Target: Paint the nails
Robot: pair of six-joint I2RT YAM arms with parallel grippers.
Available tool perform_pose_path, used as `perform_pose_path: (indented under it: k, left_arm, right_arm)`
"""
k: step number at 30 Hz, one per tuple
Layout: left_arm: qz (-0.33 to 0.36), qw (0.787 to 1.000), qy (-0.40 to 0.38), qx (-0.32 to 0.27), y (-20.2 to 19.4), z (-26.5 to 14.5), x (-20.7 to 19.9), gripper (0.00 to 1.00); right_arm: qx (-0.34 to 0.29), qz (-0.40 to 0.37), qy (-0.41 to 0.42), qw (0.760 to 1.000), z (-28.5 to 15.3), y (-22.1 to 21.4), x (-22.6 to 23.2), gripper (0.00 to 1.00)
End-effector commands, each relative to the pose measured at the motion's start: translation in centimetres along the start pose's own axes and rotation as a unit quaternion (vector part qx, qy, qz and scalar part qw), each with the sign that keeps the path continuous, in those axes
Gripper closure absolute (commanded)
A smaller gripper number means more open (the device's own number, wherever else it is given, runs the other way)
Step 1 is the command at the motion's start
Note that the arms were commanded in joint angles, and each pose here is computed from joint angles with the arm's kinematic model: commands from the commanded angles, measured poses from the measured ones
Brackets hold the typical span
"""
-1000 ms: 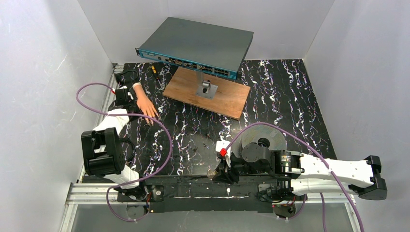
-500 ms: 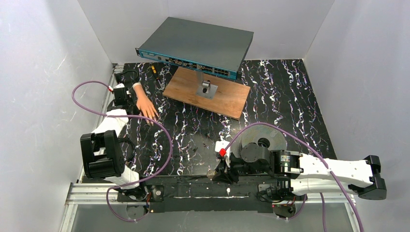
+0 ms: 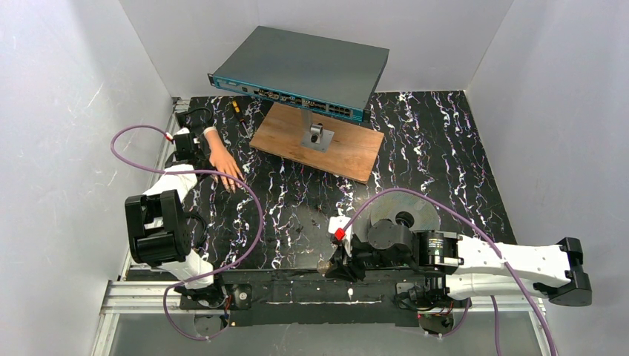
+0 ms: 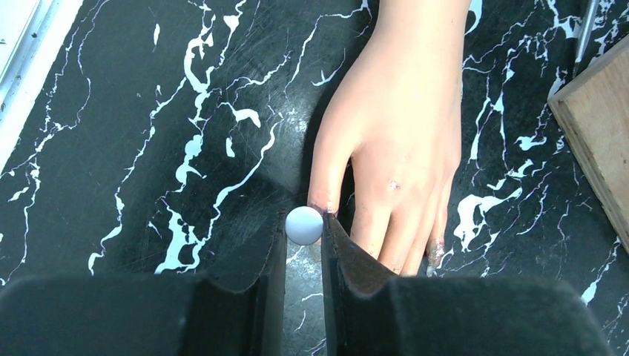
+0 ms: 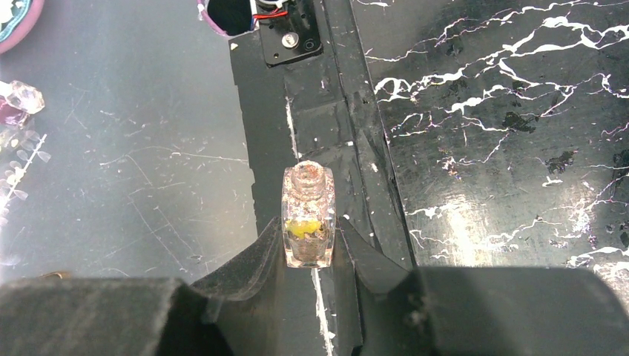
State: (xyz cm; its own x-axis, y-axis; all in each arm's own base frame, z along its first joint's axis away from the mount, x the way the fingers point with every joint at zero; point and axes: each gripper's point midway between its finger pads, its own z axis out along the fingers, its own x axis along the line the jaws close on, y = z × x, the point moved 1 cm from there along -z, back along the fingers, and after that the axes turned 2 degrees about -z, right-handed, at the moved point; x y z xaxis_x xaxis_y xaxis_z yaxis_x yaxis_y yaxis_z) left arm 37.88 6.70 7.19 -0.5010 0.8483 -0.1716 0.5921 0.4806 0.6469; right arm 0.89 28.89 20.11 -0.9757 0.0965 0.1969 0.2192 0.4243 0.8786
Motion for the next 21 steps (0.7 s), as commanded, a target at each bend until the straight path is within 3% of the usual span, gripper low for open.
perform_pose_path:
  k: [1,21]
  left_arm:
    - [-0.014,0.999,-0.016,-0.024,1.83,-0.25,-0.62,1.00]
    - [-0.021,0.999,-0.036,-0.030,1.88,-1.04,-1.05,1.00]
  right_arm:
    - [-0.031,-0.013,0.003,0.999,0.27,1.68,0.25,0.99]
    - [-0.027,-0.010,0.007,1.000,0.54,1.28,0.30,0.99]
